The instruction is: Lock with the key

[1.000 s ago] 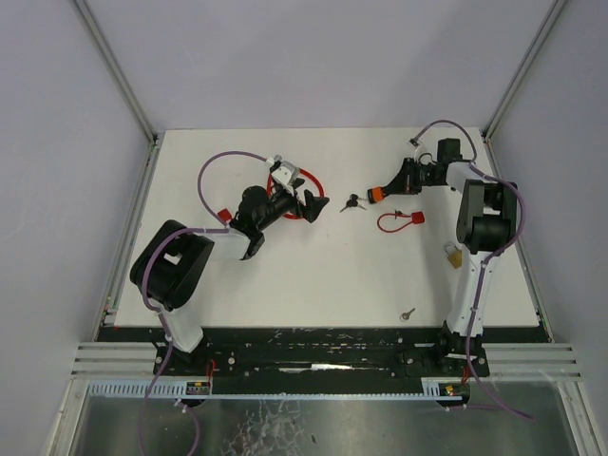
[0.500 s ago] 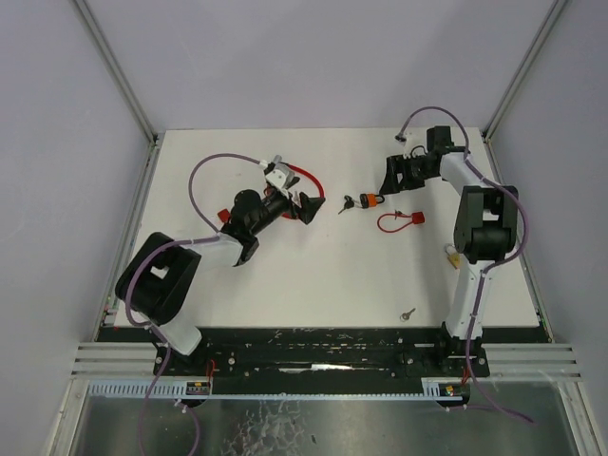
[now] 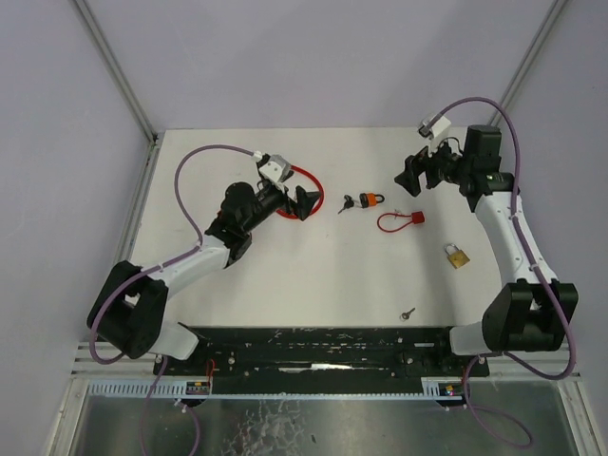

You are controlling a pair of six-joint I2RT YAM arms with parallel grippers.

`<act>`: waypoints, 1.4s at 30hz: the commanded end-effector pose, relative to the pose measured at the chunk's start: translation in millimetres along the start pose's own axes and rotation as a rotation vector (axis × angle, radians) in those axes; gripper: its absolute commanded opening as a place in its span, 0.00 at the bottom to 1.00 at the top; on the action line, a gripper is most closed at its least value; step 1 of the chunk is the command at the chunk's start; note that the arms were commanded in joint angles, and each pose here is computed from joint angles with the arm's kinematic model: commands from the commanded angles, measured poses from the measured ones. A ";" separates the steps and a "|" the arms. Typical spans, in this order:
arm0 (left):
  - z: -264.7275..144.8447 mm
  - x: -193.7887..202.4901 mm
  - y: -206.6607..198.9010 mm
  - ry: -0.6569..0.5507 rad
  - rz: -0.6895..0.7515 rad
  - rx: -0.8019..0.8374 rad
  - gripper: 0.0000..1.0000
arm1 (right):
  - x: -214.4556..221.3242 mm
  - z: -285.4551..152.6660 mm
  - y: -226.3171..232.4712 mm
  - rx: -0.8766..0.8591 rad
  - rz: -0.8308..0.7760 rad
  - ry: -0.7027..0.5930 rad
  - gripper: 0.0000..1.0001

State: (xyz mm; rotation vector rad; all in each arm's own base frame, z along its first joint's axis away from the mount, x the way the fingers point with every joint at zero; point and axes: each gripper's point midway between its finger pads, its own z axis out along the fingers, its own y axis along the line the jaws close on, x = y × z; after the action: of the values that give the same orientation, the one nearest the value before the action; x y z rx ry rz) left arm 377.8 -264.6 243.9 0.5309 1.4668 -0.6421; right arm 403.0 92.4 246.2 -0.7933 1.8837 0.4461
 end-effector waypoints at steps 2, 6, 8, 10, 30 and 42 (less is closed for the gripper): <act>-2.5 -11.2 -4.5 0.040 -0.027 0.004 1.00 | -29.6 -39.2 4.5 0.036 -0.068 -0.156 0.93; -6.5 -22.4 -13.6 0.039 -0.076 0.034 1.00 | -44.1 -80.9 -0.8 0.083 -0.010 -0.263 1.00; -11.4 -31.0 -20.3 0.025 -0.095 0.058 1.00 | -45.2 -98.9 -0.2 0.097 -0.003 -0.287 1.00; -18.9 -44.1 -27.1 0.001 -0.115 0.078 1.00 | -46.2 -111.9 4.8 0.095 0.010 -0.313 1.00; -92.0 -106.3 -28.3 -0.045 -0.270 -0.067 1.00 | -65.5 -163.2 29.9 0.193 0.089 -0.420 1.00; -118.5 -130.7 -24.5 -0.046 -0.272 -0.134 1.00 | -42.9 -179.0 22.8 0.412 0.250 -0.453 1.00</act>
State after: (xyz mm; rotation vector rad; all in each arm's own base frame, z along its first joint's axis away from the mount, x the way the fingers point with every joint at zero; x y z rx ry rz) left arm 281.1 -204.1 351.1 0.2458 1.5522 -0.7945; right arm 278.4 23.3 355.5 -0.2692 1.5909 0.3666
